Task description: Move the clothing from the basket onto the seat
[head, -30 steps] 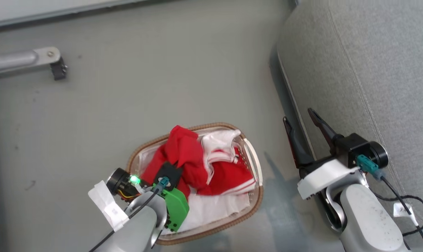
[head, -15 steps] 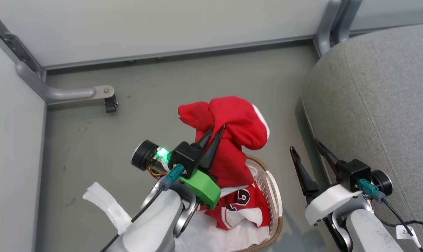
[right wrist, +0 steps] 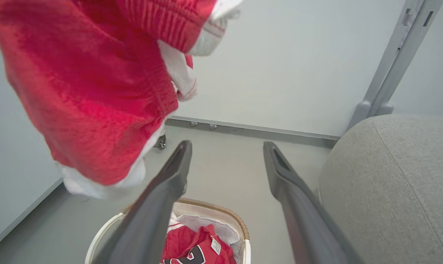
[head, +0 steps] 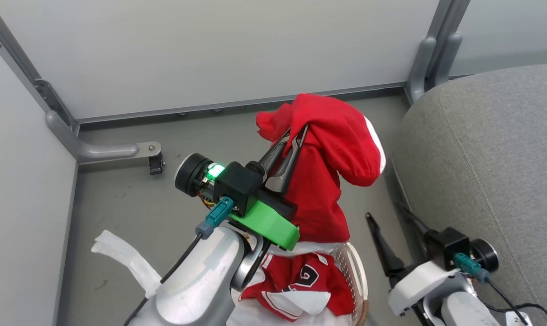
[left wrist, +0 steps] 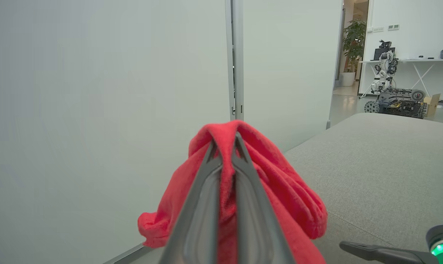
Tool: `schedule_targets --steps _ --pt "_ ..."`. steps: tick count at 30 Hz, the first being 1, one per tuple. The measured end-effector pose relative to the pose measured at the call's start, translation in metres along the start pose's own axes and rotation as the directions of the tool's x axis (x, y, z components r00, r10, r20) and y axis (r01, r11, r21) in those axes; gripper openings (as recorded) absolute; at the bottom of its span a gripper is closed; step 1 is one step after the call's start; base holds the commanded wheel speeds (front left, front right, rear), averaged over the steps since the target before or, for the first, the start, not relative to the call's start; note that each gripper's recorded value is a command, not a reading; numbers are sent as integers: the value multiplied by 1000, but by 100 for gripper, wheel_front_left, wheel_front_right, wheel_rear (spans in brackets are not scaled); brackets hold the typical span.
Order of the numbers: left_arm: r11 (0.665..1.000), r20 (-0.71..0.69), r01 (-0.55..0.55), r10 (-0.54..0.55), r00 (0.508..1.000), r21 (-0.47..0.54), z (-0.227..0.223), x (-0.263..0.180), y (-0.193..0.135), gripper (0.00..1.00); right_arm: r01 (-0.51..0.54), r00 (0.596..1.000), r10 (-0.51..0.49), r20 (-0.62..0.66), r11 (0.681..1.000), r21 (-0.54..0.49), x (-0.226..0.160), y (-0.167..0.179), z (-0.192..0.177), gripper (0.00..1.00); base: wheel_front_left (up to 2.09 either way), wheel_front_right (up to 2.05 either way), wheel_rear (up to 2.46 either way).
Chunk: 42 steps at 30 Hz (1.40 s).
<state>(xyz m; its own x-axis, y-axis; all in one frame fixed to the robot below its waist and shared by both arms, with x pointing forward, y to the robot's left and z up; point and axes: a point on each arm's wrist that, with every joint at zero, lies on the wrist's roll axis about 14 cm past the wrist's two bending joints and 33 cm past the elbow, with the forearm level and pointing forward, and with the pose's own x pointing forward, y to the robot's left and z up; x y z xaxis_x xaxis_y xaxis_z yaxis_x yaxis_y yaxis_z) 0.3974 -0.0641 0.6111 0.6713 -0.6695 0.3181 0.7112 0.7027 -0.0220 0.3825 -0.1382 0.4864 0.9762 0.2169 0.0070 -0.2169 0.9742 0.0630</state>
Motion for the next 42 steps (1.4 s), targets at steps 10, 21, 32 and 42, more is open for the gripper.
schedule_targets --steps 10,21,32,42 --pt "1000 -19 1 -1 1000 -19 -7 -2 -2 0 -251 953 259 155 965 -71 10 71 53 100 0 0 0" --pt "999 -35 24 -25 999 -38 -10 -8 -14 0 -353 911 365 192 931 -92 26 110 69 100 0 0 0" --pt "997 -70 17 -22 997 -74 -23 -13 -16 100 -291 947 294 132 956 -37 48 94 48 0 0 0 0" --pt "989 -117 86 -100 988 -117 -51 -3 -35 100 -19 987 23 159 999 -27 22 0 55 0 0 0 0"
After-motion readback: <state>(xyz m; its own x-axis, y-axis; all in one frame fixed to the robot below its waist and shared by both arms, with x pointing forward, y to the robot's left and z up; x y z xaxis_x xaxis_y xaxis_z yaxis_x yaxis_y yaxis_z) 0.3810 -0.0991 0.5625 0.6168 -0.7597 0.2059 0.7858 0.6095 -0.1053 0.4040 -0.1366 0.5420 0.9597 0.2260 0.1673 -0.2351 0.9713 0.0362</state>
